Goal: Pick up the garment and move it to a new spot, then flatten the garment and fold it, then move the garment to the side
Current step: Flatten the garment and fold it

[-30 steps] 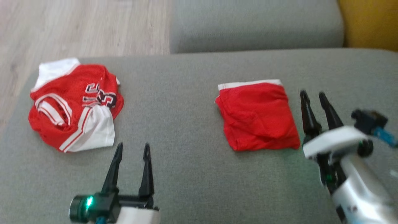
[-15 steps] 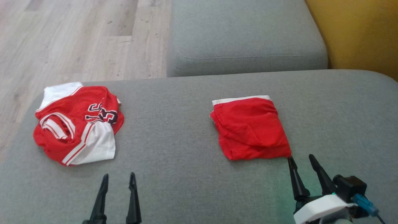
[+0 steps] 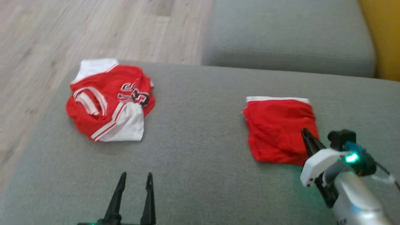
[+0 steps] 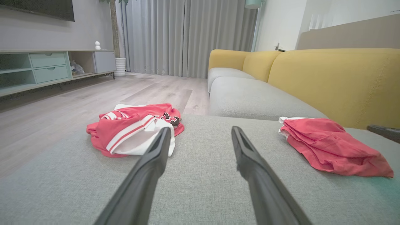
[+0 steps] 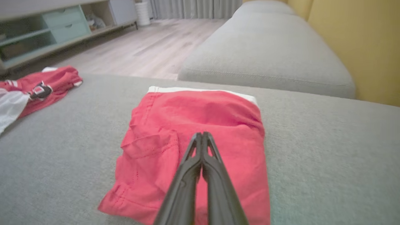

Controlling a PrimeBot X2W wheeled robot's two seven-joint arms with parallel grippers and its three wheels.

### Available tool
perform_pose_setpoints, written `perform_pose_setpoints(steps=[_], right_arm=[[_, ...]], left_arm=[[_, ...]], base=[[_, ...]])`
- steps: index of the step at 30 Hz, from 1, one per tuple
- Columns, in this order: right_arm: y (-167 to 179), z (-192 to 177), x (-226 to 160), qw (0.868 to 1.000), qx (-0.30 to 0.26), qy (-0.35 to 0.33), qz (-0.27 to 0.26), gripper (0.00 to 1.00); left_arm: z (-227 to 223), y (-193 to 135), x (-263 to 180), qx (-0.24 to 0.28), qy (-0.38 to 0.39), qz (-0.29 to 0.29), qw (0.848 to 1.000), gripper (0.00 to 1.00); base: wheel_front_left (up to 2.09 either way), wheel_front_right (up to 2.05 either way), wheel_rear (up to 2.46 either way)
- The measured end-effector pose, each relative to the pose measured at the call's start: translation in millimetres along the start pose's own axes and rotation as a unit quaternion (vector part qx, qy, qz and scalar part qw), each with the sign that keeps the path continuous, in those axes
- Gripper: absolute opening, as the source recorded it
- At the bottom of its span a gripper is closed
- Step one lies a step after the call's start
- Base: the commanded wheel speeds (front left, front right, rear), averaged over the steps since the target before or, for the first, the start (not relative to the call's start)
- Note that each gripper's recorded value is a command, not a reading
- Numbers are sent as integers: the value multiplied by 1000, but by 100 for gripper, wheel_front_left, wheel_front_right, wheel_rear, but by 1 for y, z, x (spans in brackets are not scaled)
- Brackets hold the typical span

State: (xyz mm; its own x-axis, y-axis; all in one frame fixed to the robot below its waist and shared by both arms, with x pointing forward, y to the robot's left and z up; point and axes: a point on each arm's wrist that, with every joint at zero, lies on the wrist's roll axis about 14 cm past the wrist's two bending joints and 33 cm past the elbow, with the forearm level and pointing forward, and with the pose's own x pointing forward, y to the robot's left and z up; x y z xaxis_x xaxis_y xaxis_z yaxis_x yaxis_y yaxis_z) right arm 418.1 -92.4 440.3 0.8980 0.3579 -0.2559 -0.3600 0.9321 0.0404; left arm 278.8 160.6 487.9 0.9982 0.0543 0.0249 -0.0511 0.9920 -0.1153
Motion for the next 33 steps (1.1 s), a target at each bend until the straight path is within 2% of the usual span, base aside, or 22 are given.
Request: perform_pose_setpoints(steps=[4,8,13,17,20,21,22,23,24,29,33], right_arm=[[-5,-28,22,995,-42,88,17,0],[11,-58,26,988,-42,140,46,0],[48,-60,24,986,-11,135,94,0],[76,-73,3,980,7,142,138,0],[75,-74,-12,984,38,117,132,0],[71,-70,-15,986,43,102,126,11],[67,-65,-17,988,50,87,117,58],[63,-58,-18,990,55,71,111,73],[60,-51,-19,991,62,58,103,100],[15,18,-30,991,102,-80,23,100],[-4,19,-65,987,101,-119,-33,100]], left_arm=[[-6,2,5,0,14,6,1000,100],[-9,4,15,0,22,11,1000,100],[-10,0,23,2,24,3,1000,100],[-8,-8,30,2,20,-12,1000,100],[-5,-12,32,2,13,-20,1000,100],[-3,-13,33,3,10,-21,1000,100],[-1,-13,34,3,7,-22,1000,100],[1,-13,34,3,3,-21,1000,100],[2,-12,35,3,0,-19,1000,100],[3,-20,33,-1,-1,-34,999,100],[3,-21,32,2,-3,-35,999,100]], base=[[0,0,0],[0,0,0],[0,0,0],[0,0,0],[0,0,0],[0,0,0],[0,0,0],[0,0,0],[0,0,0],[0,0,0],[0,0,0]])
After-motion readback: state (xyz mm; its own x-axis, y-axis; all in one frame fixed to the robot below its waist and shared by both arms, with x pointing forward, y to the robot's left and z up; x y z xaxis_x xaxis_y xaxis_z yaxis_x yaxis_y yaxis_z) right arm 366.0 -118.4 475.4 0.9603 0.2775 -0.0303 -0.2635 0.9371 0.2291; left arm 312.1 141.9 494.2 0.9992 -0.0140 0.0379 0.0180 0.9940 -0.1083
